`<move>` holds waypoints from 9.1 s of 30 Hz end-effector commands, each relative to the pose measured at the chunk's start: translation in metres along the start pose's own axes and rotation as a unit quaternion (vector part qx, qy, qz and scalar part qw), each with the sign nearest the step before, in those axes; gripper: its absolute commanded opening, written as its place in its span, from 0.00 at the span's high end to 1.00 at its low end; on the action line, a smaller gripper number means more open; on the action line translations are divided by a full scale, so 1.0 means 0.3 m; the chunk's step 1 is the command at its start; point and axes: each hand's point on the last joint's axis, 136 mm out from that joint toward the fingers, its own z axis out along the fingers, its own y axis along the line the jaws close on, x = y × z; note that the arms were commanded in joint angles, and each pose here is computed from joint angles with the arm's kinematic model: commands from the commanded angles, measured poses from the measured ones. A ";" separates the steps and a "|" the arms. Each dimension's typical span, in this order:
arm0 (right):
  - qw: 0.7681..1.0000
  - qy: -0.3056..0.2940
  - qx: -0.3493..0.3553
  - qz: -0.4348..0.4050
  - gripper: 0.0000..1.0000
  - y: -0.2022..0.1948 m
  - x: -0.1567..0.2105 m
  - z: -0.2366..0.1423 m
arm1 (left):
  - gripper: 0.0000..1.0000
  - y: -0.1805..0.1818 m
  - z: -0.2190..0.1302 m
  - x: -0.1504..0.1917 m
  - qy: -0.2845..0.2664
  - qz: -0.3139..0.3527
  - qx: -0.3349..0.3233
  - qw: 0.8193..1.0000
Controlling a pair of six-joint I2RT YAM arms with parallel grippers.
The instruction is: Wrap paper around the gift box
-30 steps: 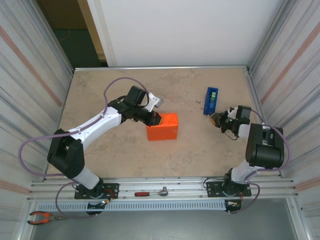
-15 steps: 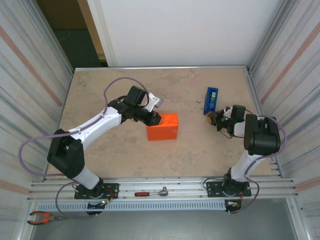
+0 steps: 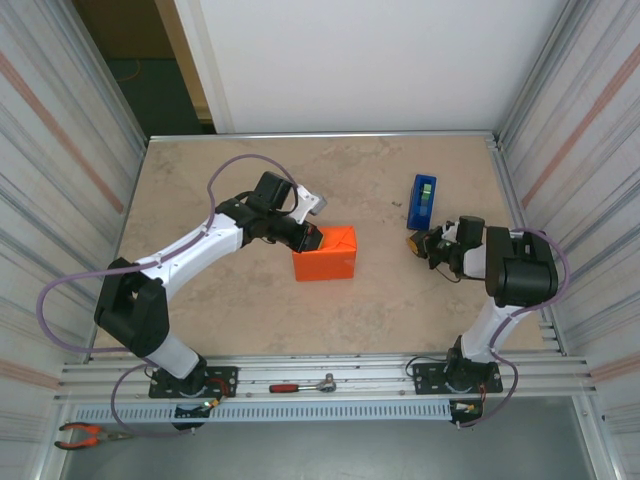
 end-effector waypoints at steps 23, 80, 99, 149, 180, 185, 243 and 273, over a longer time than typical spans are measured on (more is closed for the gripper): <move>0.992 0.025 -0.039 -0.121 1.00 0.453 0.239 -0.222 | 1.00 0.047 0.079 0.172 0.092 -0.030 -0.018 0.995; 0.974 0.123 -0.046 -0.184 1.00 0.587 0.782 -0.025 | 1.00 0.046 0.094 0.195 0.104 -0.024 -0.023 0.994; 0.976 0.134 -0.001 -0.170 1.00 0.496 0.788 0.006 | 1.00 0.045 0.095 0.195 0.104 -0.023 -0.023 0.994; 0.919 0.158 0.248 -0.261 1.00 0.292 0.745 -0.014 | 1.00 0.015 0.069 0.152 0.084 -0.016 -0.014 0.996; 0.917 0.145 0.281 -0.244 1.00 0.212 0.727 -0.058 | 1.00 -0.088 -0.140 -0.206 -0.071 -0.030 0.059 0.995; 0.916 0.144 0.284 -0.244 1.00 0.202 0.725 -0.062 | 1.00 -0.102 -0.088 -0.205 -0.062 -0.034 0.067 0.995; 0.918 0.132 0.285 -0.241 1.00 0.185 0.709 -0.077 | 1.00 0.051 0.101 -0.160 0.006 -0.071 -0.017 0.997; 0.919 0.129 0.285 -0.240 1.00 0.183 0.707 -0.074 | 1.00 -0.026 0.020 -0.149 -0.004 -0.061 0.003 0.998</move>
